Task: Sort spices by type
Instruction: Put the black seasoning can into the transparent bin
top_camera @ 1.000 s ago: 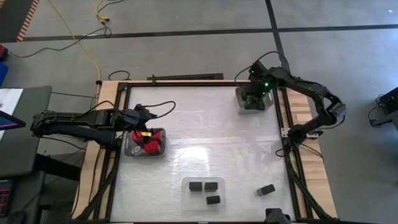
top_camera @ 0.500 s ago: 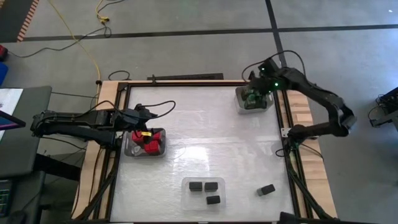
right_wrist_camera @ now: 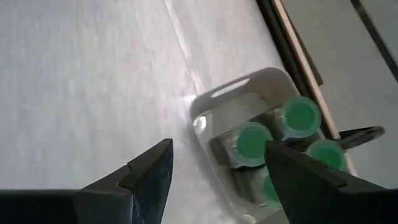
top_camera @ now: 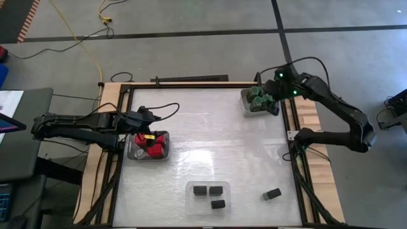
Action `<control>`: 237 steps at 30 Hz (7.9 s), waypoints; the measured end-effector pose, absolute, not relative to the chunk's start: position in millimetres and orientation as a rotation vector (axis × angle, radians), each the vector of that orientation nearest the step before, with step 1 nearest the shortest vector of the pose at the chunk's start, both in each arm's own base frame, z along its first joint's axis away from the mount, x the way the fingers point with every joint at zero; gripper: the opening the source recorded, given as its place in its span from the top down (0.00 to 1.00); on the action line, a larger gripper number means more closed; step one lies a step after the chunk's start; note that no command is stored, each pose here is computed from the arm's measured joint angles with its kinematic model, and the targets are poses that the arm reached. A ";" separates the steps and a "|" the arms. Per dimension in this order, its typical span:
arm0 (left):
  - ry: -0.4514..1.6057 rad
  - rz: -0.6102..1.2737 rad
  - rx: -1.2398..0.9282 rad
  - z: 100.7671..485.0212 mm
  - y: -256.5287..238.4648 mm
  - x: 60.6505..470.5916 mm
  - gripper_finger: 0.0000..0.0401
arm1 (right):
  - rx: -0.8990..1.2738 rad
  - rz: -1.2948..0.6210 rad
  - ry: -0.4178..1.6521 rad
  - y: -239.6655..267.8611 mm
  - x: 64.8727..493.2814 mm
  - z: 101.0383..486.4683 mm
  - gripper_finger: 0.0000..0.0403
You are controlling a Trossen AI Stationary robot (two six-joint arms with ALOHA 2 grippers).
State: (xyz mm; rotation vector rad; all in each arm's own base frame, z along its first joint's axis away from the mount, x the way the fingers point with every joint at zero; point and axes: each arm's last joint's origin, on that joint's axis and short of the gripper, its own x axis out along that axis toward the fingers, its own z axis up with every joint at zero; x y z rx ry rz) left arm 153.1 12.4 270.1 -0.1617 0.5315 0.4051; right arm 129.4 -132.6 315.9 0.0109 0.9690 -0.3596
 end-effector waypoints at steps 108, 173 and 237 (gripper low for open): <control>-0.040 0.199 0.121 170.3 9.1 96.9 0.13 | -0.283 0.204 1.381 231.6 162.4 255.3 0.30; -0.040 0.199 0.121 170.2 9.1 97.0 0.13 | 0.130 0.043 1.160 228.7 352.5 355.4 0.65; -0.038 0.199 0.121 170.1 9.1 97.1 0.13 | 0.112 0.125 1.196 256.8 438.0 219.5 0.55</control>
